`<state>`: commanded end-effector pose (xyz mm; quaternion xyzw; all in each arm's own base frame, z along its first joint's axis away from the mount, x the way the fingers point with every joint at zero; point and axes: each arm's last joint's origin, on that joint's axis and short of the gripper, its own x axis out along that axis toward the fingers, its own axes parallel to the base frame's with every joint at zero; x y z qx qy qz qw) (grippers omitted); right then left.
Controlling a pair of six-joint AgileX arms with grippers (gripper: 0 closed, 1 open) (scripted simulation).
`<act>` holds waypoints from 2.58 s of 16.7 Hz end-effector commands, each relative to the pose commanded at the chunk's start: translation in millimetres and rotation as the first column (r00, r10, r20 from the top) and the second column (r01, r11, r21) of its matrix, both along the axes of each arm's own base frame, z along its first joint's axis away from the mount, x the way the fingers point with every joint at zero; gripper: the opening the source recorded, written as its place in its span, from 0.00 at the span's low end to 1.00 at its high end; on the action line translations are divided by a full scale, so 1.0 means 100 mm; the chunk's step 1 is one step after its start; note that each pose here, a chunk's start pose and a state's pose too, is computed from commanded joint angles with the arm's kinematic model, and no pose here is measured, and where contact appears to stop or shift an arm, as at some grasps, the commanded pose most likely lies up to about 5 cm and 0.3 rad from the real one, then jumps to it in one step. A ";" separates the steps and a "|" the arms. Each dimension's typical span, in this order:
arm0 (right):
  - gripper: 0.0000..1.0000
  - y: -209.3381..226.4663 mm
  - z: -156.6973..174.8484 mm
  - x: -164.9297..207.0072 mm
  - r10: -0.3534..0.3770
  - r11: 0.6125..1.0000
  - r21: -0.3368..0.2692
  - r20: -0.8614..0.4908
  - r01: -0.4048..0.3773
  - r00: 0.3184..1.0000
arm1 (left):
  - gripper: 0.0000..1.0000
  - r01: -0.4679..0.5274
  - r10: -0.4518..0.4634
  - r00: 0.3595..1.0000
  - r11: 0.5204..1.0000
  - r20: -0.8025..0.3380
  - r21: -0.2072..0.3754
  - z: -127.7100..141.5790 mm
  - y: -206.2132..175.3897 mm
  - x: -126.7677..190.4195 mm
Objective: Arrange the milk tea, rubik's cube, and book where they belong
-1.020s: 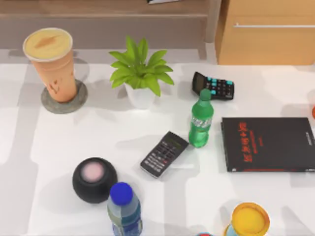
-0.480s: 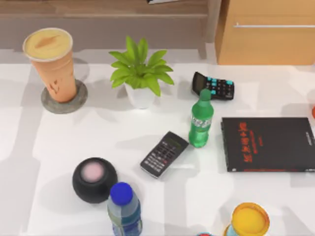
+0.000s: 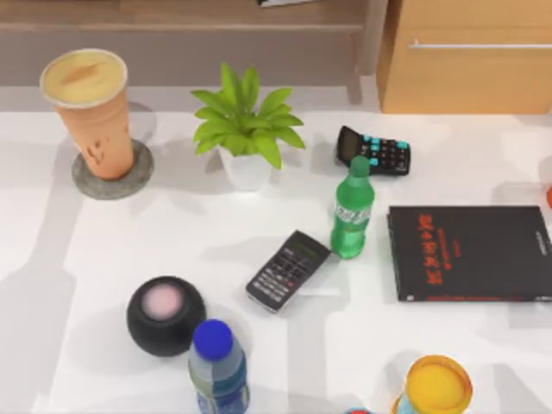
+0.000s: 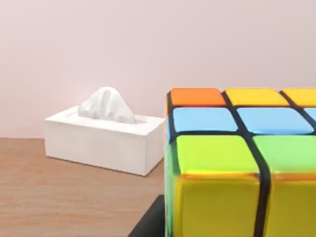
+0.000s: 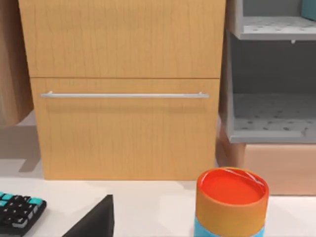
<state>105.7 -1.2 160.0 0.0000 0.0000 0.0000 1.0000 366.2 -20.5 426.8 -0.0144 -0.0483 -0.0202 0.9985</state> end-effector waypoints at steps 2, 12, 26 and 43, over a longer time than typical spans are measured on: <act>1.00 0.00 0.00 0.00 0.000 1.000 0.000 0.000 0.000 1.000 | 0.00 -0.015 0.015 1.000 1.000 0.002 0.000 0.00 0.04 0.14; 1.00 0.00 0.00 0.00 0.000 1.000 0.000 0.000 0.000 1.000 | 0.00 -0.019 0.021 0.995 0.999 -0.093 0.028 -0.32 0.20 0.92; 1.00 0.00 0.00 0.00 0.000 1.000 0.000 0.000 0.000 1.000 | 0.90 -0.019 0.021 0.995 0.999 -0.093 0.028 -0.32 0.20 0.92; 1.00 0.00 0.00 0.00 0.000 1.000 0.000 0.000 0.000 1.000 | 1.00 -0.018 0.020 0.996 0.999 -0.091 0.028 -0.31 0.19 0.65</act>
